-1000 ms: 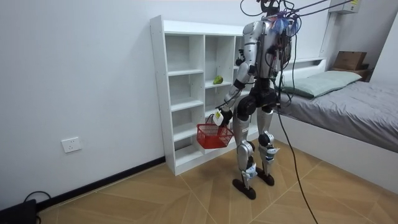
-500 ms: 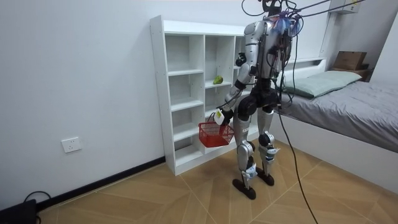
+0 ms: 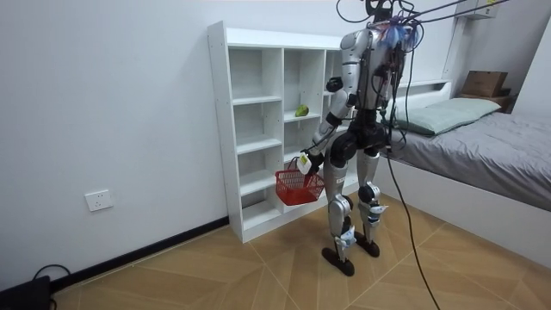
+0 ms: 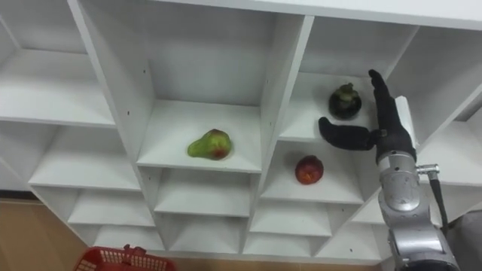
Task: Collect fruits from the closet
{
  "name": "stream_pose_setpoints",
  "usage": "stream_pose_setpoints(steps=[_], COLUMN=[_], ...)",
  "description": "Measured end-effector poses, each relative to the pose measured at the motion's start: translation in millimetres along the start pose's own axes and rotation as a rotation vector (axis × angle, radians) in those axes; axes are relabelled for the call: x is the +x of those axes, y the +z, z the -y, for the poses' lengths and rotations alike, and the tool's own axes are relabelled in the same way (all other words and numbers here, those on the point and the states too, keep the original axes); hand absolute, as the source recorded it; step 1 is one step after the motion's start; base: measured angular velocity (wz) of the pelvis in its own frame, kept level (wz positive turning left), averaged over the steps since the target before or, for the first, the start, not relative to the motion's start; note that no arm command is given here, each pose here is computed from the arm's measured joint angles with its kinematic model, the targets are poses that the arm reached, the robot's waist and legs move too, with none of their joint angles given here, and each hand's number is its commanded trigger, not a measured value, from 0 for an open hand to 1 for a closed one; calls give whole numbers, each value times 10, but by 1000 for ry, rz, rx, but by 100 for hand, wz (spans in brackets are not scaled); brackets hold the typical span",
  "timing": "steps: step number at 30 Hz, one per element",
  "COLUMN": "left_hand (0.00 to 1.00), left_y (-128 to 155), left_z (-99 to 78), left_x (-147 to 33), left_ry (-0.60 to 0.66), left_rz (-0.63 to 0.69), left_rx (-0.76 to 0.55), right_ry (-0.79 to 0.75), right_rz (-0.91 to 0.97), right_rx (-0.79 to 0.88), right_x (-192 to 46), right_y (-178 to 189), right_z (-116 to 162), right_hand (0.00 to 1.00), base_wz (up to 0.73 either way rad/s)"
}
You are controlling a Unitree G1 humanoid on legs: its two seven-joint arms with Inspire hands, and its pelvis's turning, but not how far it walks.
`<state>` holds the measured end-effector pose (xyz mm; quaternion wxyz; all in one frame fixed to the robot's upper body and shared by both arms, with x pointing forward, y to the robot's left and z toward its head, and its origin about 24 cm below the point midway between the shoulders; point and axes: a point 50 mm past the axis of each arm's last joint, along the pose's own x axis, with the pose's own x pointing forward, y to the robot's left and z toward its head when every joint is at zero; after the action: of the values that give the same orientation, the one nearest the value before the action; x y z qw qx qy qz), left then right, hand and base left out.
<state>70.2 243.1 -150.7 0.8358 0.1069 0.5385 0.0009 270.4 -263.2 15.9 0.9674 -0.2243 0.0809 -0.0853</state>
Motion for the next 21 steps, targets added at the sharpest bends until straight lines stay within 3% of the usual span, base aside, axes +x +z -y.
stream_pose_setpoints(steps=[19,20,21], left_hand=[100,100,100], left_y=[15,17,20], left_z=[-29,-29,-27], left_x=[8,13,18], left_ry=[-17,-19,-22], left_rz=[-12,-16,-19], left_rx=[25,25,26], right_ry=[133,141,149], right_rz=[-11,-11,-10], right_rx=[-86,-97,-108], right_x=[24,24,25], right_y=[-31,-32,-29], right_z=[-8,-13,-18], right_hand=[0,3,40], base_wz=[2,0,0])
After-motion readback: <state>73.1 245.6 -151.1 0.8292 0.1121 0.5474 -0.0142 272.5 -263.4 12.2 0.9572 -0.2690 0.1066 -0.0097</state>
